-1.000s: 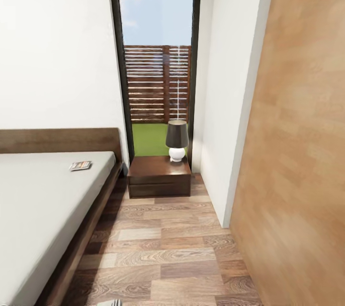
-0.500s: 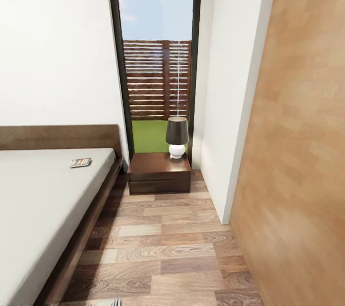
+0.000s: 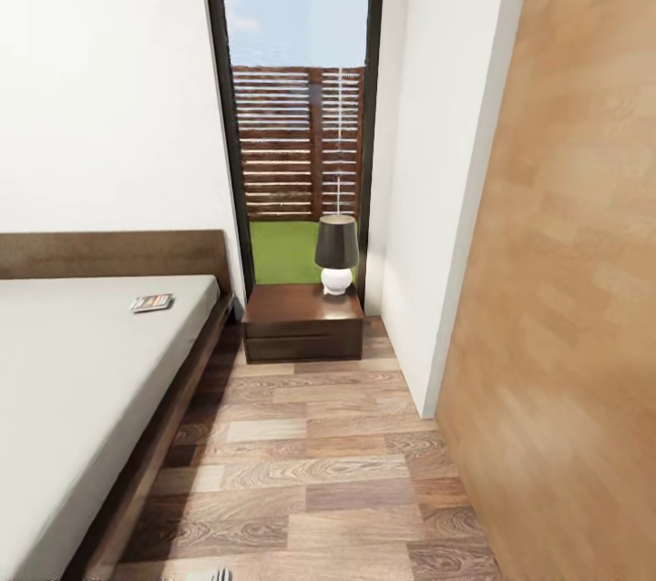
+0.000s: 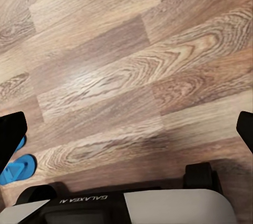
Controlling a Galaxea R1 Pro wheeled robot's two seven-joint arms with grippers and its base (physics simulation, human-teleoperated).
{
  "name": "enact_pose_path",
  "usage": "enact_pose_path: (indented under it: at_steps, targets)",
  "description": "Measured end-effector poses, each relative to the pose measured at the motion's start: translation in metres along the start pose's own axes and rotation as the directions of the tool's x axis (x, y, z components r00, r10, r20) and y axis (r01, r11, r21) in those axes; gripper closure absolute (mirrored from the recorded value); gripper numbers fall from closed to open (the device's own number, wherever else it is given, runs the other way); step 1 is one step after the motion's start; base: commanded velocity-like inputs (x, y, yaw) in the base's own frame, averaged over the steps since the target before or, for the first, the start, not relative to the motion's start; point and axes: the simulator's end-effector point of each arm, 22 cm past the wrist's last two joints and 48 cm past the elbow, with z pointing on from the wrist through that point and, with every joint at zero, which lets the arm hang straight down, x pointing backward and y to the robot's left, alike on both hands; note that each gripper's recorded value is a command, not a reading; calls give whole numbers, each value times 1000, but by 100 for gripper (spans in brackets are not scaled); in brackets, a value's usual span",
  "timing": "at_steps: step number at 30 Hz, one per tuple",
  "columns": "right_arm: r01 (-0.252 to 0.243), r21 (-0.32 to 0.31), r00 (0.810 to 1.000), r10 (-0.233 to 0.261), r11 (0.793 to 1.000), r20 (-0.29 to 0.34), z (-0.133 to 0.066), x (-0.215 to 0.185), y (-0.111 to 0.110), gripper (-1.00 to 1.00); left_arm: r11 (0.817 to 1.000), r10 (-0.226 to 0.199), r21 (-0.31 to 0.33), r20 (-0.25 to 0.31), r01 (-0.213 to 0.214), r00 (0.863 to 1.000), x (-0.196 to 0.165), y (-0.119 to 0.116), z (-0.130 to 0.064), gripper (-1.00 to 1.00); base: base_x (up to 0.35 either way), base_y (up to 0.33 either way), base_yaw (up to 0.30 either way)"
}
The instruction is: In the bedroom, move the book from the bed onto either nightstand, and place the two sandals side by side next to the bed.
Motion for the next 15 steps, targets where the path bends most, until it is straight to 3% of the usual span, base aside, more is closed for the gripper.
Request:
enact_pose_path:
  at_steps: [15]
  targets:
    - [-5,9,1000,5,1000,-21,2,9,-4,-100,1000,-8,-6,-21,8,1000,10,3,1,-100,0,0,0]
